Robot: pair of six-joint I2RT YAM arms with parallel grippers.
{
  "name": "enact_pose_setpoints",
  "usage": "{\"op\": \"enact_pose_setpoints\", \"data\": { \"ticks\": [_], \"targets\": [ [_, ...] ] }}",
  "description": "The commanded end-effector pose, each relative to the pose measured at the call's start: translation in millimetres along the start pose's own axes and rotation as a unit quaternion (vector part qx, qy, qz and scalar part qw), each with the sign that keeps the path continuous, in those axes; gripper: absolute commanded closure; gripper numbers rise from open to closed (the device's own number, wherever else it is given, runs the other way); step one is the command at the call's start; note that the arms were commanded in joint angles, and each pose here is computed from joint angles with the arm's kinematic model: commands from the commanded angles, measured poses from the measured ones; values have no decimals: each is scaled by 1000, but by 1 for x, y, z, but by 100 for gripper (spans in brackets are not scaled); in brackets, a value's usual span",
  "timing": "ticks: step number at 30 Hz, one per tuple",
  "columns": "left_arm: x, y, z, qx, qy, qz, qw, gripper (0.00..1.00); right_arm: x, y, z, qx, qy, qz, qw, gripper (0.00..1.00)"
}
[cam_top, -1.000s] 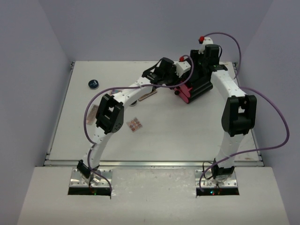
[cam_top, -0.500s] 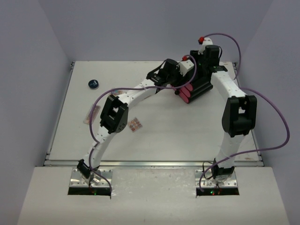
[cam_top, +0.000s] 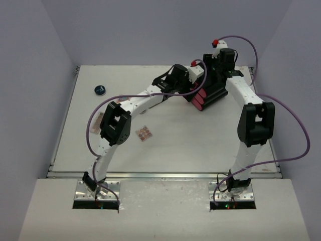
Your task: Organize the makeup
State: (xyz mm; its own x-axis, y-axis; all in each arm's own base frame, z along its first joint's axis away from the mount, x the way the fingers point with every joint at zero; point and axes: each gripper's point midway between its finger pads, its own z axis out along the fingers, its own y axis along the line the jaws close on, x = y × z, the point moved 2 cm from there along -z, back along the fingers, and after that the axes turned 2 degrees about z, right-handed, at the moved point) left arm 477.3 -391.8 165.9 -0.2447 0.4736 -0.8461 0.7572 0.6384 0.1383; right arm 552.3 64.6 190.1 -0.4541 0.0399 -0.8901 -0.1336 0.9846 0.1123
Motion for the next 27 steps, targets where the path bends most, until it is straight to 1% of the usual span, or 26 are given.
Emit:
{"op": "enact_pose_setpoints", "data": {
  "ticks": [1,2,3,6,8,10,11,17,27],
  "targets": [
    [-41,-11,-51,23,-47,22,998,0,76,3,-7,-8,134,35,990,34],
    [-43,-11,-53,23,-50,24,998,0,76,3,-8,-9,134,35,990,34],
    [-37,-12,-52,26,-47,38,998,0,75,3,-8,-8,134,35,990,34],
    [-15,-8,-31,13,-36,65,997,1,74,2,-8,-6,132,39,990,34],
    [-10,-6,-21,10,-34,71,997,6,74,2,-9,-5,132,43,990,34],
    [-3,-7,-7,7,-41,66,997,14,73,2,-10,-5,130,47,990,34],
    [0,-9,-4,9,-41,58,997,17,73,2,-11,-5,131,47,990,34],
    [11,-11,11,9,-43,24,999,17,75,1,-11,-3,133,46,990,34],
    [19,4,45,-25,-50,14,998,17,79,-3,-13,4,135,40,990,34]
  ]
}}
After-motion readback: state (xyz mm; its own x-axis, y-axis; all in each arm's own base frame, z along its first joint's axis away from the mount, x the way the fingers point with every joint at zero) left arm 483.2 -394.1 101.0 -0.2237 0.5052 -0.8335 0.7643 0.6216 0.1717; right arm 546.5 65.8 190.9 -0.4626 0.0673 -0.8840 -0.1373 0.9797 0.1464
